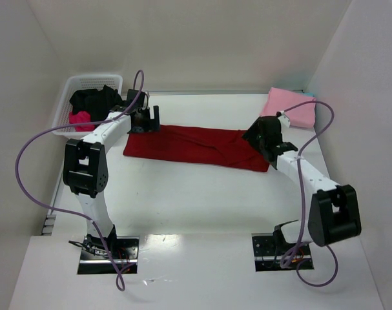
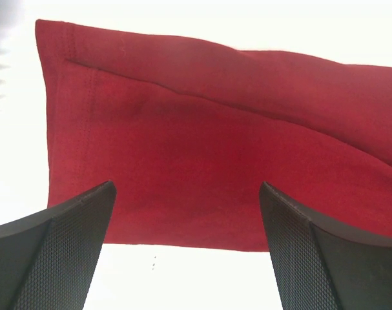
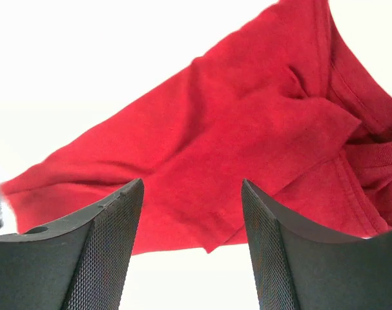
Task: Fold and stack the t-shirts
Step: Fold the other side of the tshirt into a rectangle
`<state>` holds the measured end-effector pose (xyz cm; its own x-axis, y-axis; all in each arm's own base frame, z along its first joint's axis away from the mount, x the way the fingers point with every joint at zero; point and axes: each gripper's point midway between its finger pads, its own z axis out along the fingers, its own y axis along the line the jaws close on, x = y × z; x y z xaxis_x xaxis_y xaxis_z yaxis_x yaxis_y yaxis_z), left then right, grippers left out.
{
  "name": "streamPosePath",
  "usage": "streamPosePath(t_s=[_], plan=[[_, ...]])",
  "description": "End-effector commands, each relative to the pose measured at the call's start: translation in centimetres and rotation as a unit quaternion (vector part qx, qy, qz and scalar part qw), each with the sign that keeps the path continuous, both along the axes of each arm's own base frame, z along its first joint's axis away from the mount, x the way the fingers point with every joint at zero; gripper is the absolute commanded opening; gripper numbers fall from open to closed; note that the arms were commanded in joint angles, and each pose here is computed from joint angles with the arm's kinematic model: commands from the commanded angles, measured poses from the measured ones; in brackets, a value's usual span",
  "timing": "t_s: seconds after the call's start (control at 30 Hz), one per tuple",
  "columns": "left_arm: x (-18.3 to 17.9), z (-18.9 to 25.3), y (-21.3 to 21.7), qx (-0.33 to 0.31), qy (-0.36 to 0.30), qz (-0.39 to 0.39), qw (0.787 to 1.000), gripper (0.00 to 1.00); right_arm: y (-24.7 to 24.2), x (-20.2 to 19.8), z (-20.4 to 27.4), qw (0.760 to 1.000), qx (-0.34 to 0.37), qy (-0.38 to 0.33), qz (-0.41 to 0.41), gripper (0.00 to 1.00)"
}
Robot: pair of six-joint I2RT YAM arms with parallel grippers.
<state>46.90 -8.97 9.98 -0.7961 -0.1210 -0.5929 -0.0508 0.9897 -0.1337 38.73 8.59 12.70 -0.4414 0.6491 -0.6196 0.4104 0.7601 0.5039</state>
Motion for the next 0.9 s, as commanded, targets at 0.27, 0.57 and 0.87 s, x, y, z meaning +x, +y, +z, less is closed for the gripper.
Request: streamPosePath(t_s=[0.27,0.57,0.87], plan=[[0.7,2.0,-0.3,-0.009,-0.025,-0.016,1.000,0.99,-0.4,-1.8,1.9,1.000,-0.013,-0.019,0.009,0.53],[0.9,1.9,-0.2,0.001,-0.027,-0.029,0.999,0.99,-1.0,-1.5,0.7,0.999,-0.036,0.000,0.001,0.26],[0.6,0.2,-1.8,0.052,-0.004,-0.119,0.992,0.99,0.5,1.8,-3.4,0.995,-0.056,0.072,0.035,0.00]])
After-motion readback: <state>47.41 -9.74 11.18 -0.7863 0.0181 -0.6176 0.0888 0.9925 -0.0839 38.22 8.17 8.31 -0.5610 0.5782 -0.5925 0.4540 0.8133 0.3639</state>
